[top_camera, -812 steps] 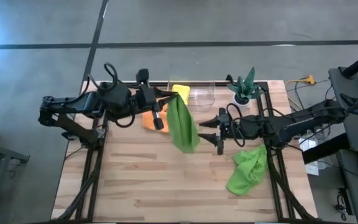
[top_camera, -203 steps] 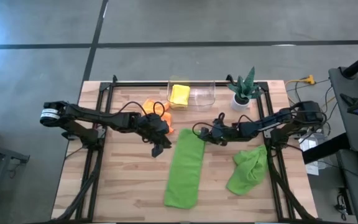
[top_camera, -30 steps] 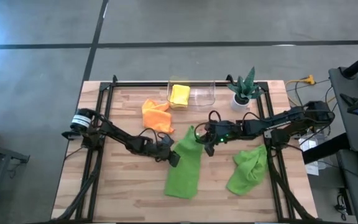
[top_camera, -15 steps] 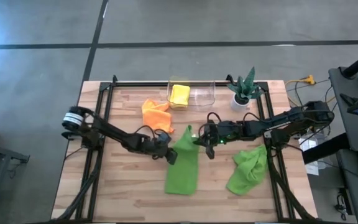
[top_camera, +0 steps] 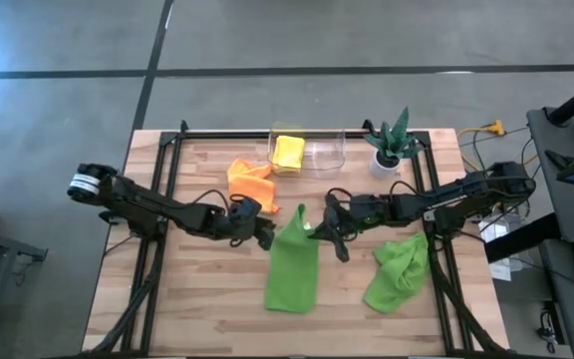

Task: Fold microfiber towels
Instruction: Fold the left green microfiber towel

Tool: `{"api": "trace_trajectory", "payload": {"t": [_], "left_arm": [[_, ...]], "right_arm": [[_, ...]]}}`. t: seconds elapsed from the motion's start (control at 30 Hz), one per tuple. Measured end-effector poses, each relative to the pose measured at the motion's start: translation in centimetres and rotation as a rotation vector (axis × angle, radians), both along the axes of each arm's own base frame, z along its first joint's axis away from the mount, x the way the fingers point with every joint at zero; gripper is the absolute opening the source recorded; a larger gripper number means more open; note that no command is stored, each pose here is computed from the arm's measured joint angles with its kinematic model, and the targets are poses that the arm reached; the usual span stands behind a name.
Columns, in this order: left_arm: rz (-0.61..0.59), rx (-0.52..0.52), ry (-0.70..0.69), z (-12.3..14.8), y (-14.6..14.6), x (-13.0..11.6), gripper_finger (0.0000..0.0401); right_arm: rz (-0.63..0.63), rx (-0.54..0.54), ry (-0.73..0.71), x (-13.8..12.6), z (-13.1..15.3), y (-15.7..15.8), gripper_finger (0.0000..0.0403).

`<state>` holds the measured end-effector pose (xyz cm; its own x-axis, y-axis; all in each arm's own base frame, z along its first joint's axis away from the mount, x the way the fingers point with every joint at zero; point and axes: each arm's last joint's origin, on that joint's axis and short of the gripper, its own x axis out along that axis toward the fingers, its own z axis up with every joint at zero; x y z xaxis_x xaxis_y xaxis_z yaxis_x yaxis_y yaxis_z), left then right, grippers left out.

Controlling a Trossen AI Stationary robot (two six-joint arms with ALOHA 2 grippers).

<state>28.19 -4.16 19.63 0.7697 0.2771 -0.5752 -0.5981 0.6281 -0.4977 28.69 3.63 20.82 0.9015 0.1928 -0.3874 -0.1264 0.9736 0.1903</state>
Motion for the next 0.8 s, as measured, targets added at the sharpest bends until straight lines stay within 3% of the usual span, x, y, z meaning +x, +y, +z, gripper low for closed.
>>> {"api": "trace_trajectory", "payload": {"t": [0.33, 0.57, 0.8], "left_arm": [[-0.045, 0.064, 0.048, -0.1, 0.2, -0.8, 0.0081], [-0.073, 0.081, 0.067, -0.1, 0.1, -1.0, 0.0081], [-0.119, 0.111, 0.073, 0.4, 0.2, -1.4, 0.0081]], "right_arm": [[0.194, -0.179, -0.031, 3.1, 0.4, 4.2, 0.0018], [0.285, -0.209, 0.118, 6.6, -0.6, 7.8, 0.0018], [0.386, -0.285, 0.238, 7.9, -1.3, 10.7, 0.0018]]}}
